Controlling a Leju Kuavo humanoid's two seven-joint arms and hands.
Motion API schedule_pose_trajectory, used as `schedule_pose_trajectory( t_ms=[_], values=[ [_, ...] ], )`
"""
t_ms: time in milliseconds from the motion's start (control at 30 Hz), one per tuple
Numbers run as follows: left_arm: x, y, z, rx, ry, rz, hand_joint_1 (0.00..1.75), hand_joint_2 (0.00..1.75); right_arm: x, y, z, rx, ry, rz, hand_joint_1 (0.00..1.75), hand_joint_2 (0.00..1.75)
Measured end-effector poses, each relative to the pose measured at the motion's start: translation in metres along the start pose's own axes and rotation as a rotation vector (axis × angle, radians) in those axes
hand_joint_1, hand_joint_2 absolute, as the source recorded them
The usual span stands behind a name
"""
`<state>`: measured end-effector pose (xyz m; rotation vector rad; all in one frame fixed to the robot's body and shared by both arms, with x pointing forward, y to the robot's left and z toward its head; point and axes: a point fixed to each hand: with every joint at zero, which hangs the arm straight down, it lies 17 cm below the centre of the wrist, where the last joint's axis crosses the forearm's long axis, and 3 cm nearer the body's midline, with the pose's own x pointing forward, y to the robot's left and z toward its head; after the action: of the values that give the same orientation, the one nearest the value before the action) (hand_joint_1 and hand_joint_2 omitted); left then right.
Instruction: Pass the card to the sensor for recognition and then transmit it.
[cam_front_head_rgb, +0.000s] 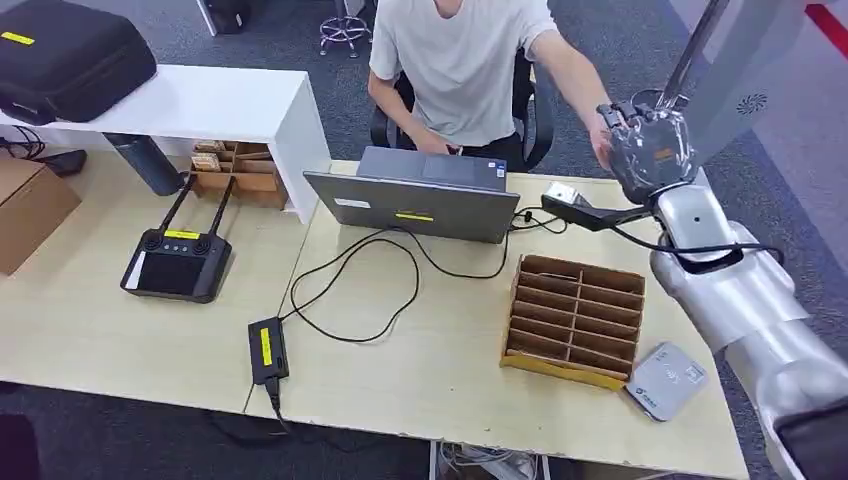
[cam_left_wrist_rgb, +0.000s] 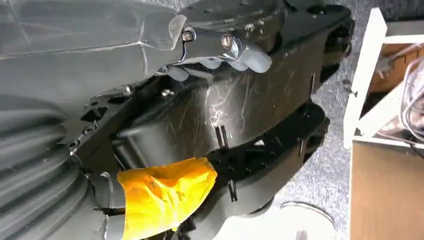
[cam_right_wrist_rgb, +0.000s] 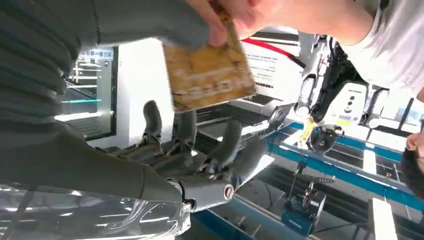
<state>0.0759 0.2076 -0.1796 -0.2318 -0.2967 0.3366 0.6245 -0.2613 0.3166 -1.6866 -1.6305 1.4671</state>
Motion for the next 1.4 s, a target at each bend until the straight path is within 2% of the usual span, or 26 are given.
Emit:
schedule_pose_trajectory(
  t_ms=[233,433,633,767,933,1067,1133,1267,1400],
  values=[
    [0.000,0.007,-0.002,0.031,-0.002,-0.006,0.00,1.75,-0.002,0.010,0.003,0.037,0.012,0.014,0.00,1.75],
    [-0.003,0.009,-0.001,0.041,0.003,-0.007,0.00,1.75,-0.028,0.015,0.007,0.062,0.077,0.048,0.00,1.75],
    [-0.009,0.016,0.000,0.066,0.008,0.003,0.00,1.75,-0.117,-0.009,0.025,-0.036,0.239,0.066,0.00,1.75],
    [-0.011,0.015,0.000,0.067,0.009,0.018,0.00,1.75,-0.195,-0.031,0.059,-0.107,0.395,0.070,0.00,1.75],
    [-0.015,0.010,0.000,0.057,0.022,0.032,0.00,1.75,-0.292,-0.049,0.128,-0.123,0.591,0.112,0.00,1.75],
    [-0.015,0.007,0.000,0.051,0.023,0.057,0.00,1.75,-0.357,-0.045,0.196,-0.053,0.730,0.166,0.00,1.75],
    [-0.016,0.006,0.000,0.049,0.026,0.059,0.00,1.75,-0.389,-0.036,0.248,0.029,0.815,0.216,0.00,1.75],
    [-0.020,0.006,0.001,0.050,0.032,0.065,0.00,1.75,-0.427,-0.010,0.353,0.229,0.950,0.309,0.00,1.75],
    [-0.022,0.007,0.001,0.055,0.035,0.069,0.00,1.75,-0.431,0.028,0.474,0.554,1.048,0.389,0.00,1.75]
  ],
)
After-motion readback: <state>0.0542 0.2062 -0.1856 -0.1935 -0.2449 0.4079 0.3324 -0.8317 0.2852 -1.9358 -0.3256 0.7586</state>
